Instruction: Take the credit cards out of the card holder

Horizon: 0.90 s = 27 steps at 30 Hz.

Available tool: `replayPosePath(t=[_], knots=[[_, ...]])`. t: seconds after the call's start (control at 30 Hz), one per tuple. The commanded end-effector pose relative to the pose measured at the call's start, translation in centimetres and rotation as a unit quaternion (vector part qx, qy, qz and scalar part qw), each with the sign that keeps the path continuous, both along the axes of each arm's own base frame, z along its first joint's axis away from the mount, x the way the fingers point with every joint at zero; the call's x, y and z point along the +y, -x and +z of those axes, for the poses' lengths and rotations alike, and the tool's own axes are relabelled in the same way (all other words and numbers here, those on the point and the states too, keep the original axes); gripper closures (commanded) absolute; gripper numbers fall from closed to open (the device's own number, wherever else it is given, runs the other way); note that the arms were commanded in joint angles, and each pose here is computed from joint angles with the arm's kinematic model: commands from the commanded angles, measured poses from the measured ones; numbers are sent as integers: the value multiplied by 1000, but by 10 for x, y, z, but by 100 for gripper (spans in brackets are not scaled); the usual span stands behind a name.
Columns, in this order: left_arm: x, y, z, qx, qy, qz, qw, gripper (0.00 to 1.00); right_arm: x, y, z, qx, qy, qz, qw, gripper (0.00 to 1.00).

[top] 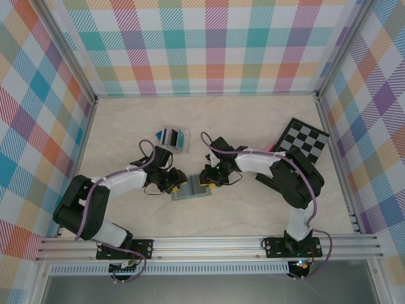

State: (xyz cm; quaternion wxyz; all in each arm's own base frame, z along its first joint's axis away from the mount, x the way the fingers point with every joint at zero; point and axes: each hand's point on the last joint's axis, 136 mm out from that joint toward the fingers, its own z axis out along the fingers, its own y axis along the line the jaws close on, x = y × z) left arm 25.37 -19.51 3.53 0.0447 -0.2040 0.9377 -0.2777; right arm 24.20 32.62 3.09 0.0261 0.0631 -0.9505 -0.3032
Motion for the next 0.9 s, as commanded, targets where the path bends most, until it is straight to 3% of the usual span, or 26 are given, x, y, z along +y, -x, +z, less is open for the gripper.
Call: replayPosePath(t=[0.0, 0.33, 0.87], knots=[[15, 10, -17, 36, -31, 16, 999, 60, -2, 1, -4, -5, 22, 12, 1000, 67], [16, 12, -19, 40, -33, 16, 999, 61, -3, 5, -11, -12, 45, 22, 999, 65], [17, 12, -14, 35, -32, 17, 999, 63, 26, 9, 46, -32, -61, 47, 996, 70]])
